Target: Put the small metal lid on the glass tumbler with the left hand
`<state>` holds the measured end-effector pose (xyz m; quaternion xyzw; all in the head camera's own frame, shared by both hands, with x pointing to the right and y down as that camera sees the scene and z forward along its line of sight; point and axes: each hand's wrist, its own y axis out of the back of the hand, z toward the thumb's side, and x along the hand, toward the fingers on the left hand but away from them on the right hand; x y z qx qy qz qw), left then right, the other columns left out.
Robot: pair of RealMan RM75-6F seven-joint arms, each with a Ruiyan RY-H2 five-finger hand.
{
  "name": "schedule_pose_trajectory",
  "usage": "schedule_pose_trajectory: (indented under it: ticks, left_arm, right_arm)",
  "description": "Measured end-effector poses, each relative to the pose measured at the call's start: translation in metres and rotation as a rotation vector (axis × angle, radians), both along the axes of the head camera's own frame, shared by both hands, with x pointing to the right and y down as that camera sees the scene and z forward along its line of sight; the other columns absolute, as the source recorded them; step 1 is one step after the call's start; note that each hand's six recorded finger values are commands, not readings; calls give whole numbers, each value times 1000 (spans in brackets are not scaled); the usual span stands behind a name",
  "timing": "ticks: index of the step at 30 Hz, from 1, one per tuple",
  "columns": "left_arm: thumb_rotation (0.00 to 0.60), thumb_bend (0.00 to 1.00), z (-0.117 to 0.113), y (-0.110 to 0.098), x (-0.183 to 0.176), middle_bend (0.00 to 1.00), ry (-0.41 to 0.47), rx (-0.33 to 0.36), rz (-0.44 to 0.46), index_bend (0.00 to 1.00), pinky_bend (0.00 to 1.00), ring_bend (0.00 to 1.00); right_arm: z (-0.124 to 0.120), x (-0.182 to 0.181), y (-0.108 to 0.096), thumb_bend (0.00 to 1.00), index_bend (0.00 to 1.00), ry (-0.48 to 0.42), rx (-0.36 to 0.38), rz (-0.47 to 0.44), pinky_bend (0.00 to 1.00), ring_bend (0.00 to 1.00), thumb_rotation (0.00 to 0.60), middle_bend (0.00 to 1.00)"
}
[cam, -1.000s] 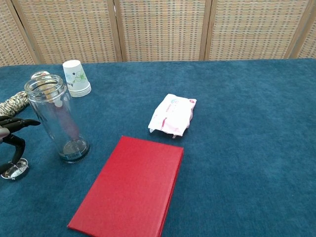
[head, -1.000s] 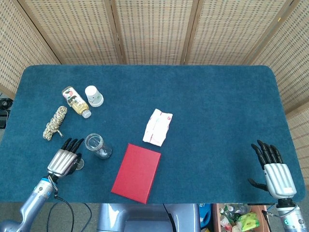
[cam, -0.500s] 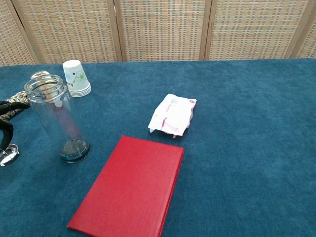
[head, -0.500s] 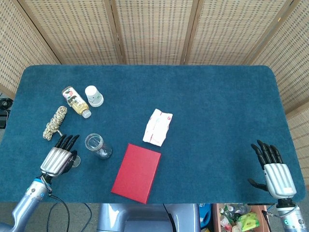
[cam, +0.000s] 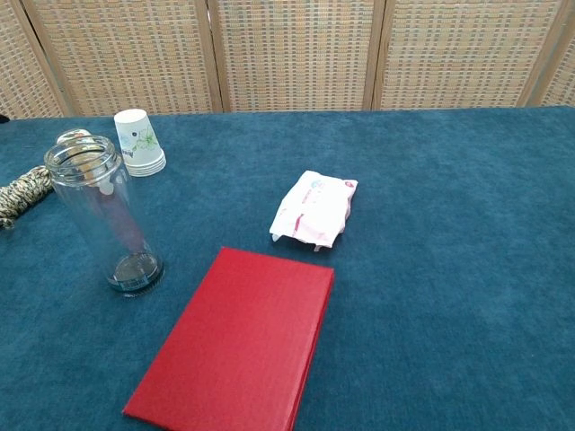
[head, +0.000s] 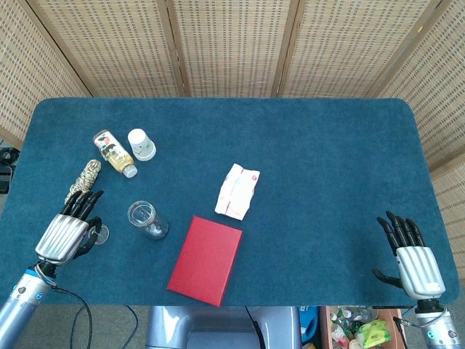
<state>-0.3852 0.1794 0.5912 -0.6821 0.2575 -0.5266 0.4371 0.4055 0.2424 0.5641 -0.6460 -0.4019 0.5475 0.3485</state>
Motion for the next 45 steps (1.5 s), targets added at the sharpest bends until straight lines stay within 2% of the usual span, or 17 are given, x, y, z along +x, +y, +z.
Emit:
schedule_pose_trajectory:
  ticks: [8,23,33,45]
  left_arm:
    - [600,478,-27,-31,20,0,49,30,9,580,0,0]
    - [600,479,-39,-77,75,0,86,22,36,580,0,0]
    - [600,479,-37,-83,103,0,99,2,50,580,0,0]
    - [600,479,-32,-82,112,0,90,-15,54,581,0,0]
  right_arm:
    - [0,0,0,0,0,-1,-3,0,0,0,600,0]
    - [5,-3,3,0,0,0,-21,-17,0,0,600,0]
    - [4,-1,3,0,0,-7,-21,-10,0,0,600,0]
    - [2,1,3,0,0,-13,-18,-5,0,0,600,0]
